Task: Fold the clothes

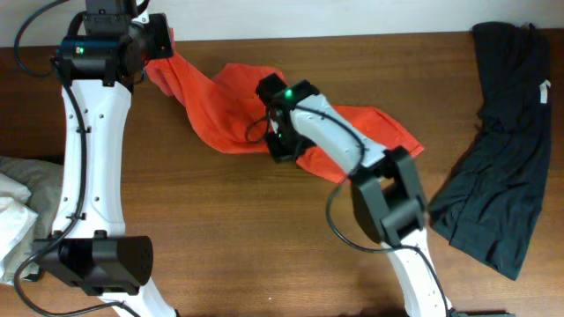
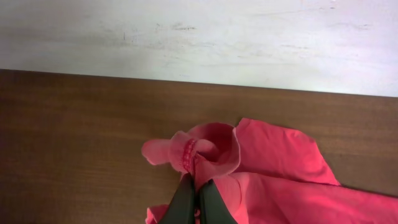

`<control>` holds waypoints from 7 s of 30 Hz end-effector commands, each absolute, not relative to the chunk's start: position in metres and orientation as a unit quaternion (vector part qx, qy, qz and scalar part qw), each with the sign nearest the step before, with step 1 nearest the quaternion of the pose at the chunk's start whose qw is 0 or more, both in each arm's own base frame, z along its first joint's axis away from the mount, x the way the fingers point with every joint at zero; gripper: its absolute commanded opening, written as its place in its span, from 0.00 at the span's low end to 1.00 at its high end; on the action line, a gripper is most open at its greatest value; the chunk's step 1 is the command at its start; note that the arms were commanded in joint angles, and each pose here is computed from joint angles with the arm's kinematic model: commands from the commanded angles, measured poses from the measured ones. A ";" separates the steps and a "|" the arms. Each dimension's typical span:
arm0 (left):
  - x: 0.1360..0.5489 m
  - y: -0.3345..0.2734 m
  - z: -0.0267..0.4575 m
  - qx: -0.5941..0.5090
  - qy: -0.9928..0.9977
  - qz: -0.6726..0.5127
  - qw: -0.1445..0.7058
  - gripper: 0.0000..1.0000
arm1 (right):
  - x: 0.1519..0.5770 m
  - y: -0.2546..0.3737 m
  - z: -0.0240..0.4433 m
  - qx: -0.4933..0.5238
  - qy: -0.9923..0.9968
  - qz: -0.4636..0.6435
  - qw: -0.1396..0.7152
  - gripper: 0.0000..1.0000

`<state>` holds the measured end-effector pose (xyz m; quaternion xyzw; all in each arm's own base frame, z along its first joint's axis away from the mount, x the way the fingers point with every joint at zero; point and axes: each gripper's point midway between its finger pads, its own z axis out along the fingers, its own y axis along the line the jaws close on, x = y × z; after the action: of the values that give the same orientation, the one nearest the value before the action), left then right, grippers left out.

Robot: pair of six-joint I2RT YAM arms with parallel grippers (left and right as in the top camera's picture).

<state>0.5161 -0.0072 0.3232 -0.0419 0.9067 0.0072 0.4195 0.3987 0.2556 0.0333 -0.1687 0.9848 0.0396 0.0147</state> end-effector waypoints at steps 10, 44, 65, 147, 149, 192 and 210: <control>0.526 -0.011 0.347 -0.033 0.887 0.004 0.461 0.01 | 0.430 0.177 0.271 -0.099 0.964 0.045 0.243 0.04; 0.344 0.033 0.606 -0.073 0.682 0.098 0.721 0.01 | 0.348 -0.019 0.497 0.107 0.856 0.049 0.504 0.04; 0.505 0.049 0.515 -0.105 0.727 0.109 0.670 0.01 | 0.472 -0.021 0.401 0.127 0.895 0.070 0.421 0.04; 0.332 0.045 0.117 -0.279 0.909 0.096 0.294 0.01 | 0.348 -0.017 0.070 0.316 0.946 0.041 0.066 0.04; 0.349 0.041 0.092 -0.274 0.915 0.090 0.282 0.01 | 0.355 -0.017 0.055 0.314 0.946 0.043 0.061 0.04; 0.564 0.018 0.049 -0.094 0.933 0.039 0.344 0.45 | 0.528 -0.013 0.090 0.037 0.976 0.069 0.202 0.99; 0.597 0.015 -0.007 -0.070 0.946 0.040 0.315 0.01 | 0.528 -0.014 0.090 0.029 0.976 0.065 0.204 0.31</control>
<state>0.6001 0.0151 0.0081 -0.0753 0.9396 0.0452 0.3308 0.5228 -0.0080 0.0868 0.0273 0.9778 0.0717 0.1952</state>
